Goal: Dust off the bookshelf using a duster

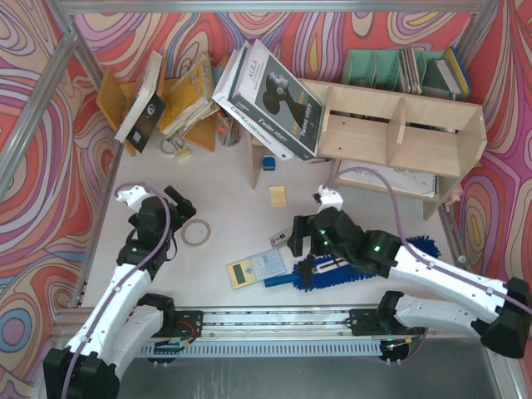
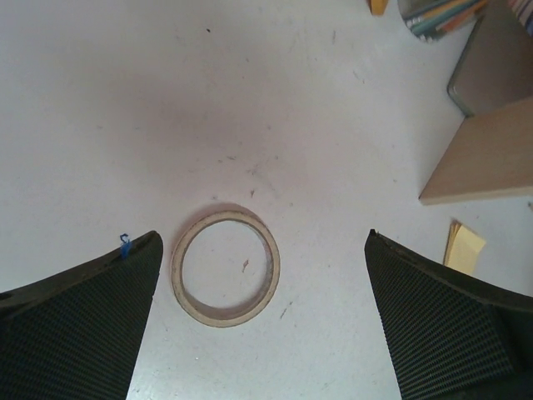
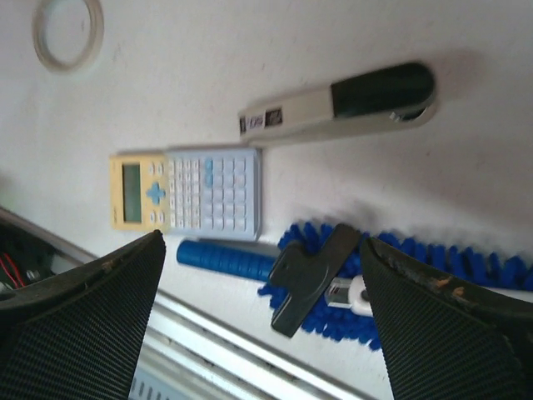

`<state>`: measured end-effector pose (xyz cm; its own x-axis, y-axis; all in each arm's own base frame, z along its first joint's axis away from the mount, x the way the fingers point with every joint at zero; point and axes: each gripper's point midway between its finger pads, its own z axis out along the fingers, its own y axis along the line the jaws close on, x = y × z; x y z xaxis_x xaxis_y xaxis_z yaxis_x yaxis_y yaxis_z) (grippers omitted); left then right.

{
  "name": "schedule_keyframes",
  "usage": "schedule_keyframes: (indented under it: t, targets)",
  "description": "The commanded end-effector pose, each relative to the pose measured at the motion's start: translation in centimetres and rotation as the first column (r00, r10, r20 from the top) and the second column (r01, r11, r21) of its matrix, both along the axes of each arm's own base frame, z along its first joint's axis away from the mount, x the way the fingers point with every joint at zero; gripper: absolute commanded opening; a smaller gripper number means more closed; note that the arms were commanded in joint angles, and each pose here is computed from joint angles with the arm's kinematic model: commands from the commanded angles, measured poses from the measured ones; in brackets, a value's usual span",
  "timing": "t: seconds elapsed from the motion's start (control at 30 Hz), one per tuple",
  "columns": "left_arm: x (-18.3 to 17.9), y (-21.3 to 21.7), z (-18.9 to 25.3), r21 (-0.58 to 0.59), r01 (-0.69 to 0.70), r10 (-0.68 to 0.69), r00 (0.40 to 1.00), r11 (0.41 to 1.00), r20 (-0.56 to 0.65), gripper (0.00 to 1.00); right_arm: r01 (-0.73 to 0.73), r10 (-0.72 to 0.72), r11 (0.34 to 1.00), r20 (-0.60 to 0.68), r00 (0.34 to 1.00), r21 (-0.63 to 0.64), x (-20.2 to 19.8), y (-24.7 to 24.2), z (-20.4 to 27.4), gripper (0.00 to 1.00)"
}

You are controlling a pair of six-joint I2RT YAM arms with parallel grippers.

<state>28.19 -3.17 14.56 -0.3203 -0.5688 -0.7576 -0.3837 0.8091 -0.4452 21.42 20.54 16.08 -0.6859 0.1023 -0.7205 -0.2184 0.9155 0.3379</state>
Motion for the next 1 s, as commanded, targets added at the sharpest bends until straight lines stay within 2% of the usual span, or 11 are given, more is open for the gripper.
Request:
schedule_keyframes:
  t: [0.0, 0.13, 0.23, 0.37, 0.6, 0.97]
  targets:
    - [1.2, -2.0, -0.4, 0.029, 0.144, -0.145, 0.988, 0.989, 0.058, 0.98, 0.025, -0.034, 0.993, -0.076, 0.997, -0.116, -2.3, 0.6, -1.8, 0.87]
    - [1.4, -2.6, -1.3, 0.066, 0.207, -0.211, 0.976, 0.976, 0.053, 0.98, 0.032, -0.057, 0.982, -0.131, 0.99, -0.188, -4.2, 1.6, -3.5, 0.85]
    - [1.3, -2.8, -1.6, 0.11, 0.248, -0.257, 0.963, 0.962, 0.08, 0.98, 0.067, -0.097, 0.982, -0.167, 0.981, -0.177, -4.9, 1.8, -4.5, 0.81]
    - [1.4, -3.6, -1.1, 0.106, 0.288, -0.301, 0.945, 0.952, 0.129, 0.98, 0.124, -0.158, 0.976, -0.193, 0.968, -0.178, -5.1, 1.7, -5.3, 0.76]
    - [1.4, -3.7, -1.4, 0.089, 0.28, -0.29, 0.947, 0.956, 0.14, 0.98, 0.229, -0.281, 0.947, -0.237, 0.93, -0.224, -5.5, 0.8, -6.6, 0.68]
    - [1.8, -3.7, -1.9, 0.083, 0.277, -0.285, 0.95, 0.957, 0.125, 0.98, 0.277, -0.346, 0.924, -0.267, 0.899, -0.265, -5.8, 0.8, -8.2, 0.6]
